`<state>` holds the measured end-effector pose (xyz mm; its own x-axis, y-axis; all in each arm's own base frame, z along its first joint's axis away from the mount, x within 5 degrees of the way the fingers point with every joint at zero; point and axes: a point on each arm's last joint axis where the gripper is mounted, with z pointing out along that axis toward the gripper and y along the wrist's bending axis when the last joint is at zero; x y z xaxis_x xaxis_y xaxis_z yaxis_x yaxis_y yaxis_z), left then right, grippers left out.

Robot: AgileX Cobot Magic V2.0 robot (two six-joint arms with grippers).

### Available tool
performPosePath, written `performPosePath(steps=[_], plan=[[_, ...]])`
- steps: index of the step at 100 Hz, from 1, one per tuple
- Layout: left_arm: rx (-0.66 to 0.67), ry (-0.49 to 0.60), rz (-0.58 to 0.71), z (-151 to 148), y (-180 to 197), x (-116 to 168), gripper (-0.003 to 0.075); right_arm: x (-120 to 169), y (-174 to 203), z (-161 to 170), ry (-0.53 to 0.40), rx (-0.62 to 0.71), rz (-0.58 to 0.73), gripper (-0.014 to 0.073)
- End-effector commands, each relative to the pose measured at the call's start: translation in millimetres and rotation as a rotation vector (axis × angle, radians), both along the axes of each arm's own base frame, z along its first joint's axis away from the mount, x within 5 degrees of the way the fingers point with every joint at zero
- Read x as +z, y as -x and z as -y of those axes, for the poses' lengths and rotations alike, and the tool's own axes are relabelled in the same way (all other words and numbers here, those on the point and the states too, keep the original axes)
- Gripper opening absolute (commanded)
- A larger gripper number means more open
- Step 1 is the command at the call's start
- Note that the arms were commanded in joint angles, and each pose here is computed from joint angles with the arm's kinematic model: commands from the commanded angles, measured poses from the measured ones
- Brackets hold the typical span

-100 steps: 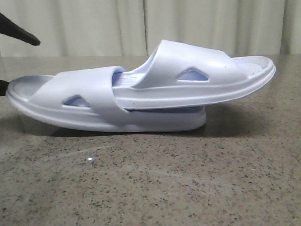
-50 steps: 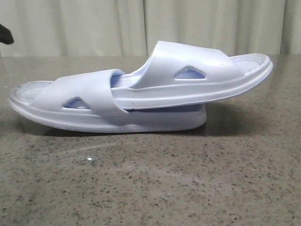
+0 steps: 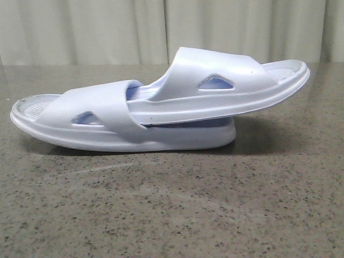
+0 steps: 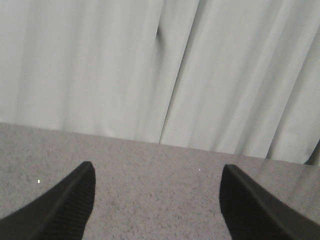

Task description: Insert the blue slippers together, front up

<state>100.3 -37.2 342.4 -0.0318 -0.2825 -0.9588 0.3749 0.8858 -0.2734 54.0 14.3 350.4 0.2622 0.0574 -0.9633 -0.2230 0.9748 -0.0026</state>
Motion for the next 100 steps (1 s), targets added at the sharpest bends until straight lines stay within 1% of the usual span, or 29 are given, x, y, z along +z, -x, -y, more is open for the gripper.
performPosePath(steps=[1,13,17,28,43,58,76,81,86,93,100], plan=[[0.004,-0.029,0.094,-3,13,15,0.0466,9,1,3,0.046,-0.044,0.044,0.0435],[0.016,-0.090,0.167,-6,27,19,0.0466,7,0,2,0.128,-0.057,0.048,0.0435],[0.022,-0.111,0.186,-7,31,18,0.0466,6,0,1,0.141,-0.057,0.045,0.0435],[0.028,-0.140,0.200,-9,37,8,0.0466,0,-2,1,0.147,-0.055,0.025,0.0435],[0.046,-0.137,0.198,-12,44,-11,0.0466,-11,-6,0,0.158,-0.052,-0.010,0.0435],[0.097,-0.133,0.236,-19,54,-24,0.0466,-20,-8,0,0.163,-0.050,-0.035,0.0435],[0.123,-0.181,0.276,-22,61,-36,0.0465,-27,-10,-1,0.169,-0.042,-0.058,0.0428],[0.125,-0.194,0.273,-22,61,-40,0.0462,-27,-10,-1,0.169,-0.042,-0.058,0.0404],[0.124,-0.196,0.267,-21,60,-42,0.0452,-27,-10,-1,0.168,-0.045,-0.056,0.0363],[0.120,-0.198,0.256,-21,59,-46,0.0420,-27,-10,-1,0.168,-0.045,-0.056,0.0278],[0.115,-0.201,0.248,-20,58,-48,0.0369,-27,-10,-1,0.168,-0.045,-0.056,0.0174]])
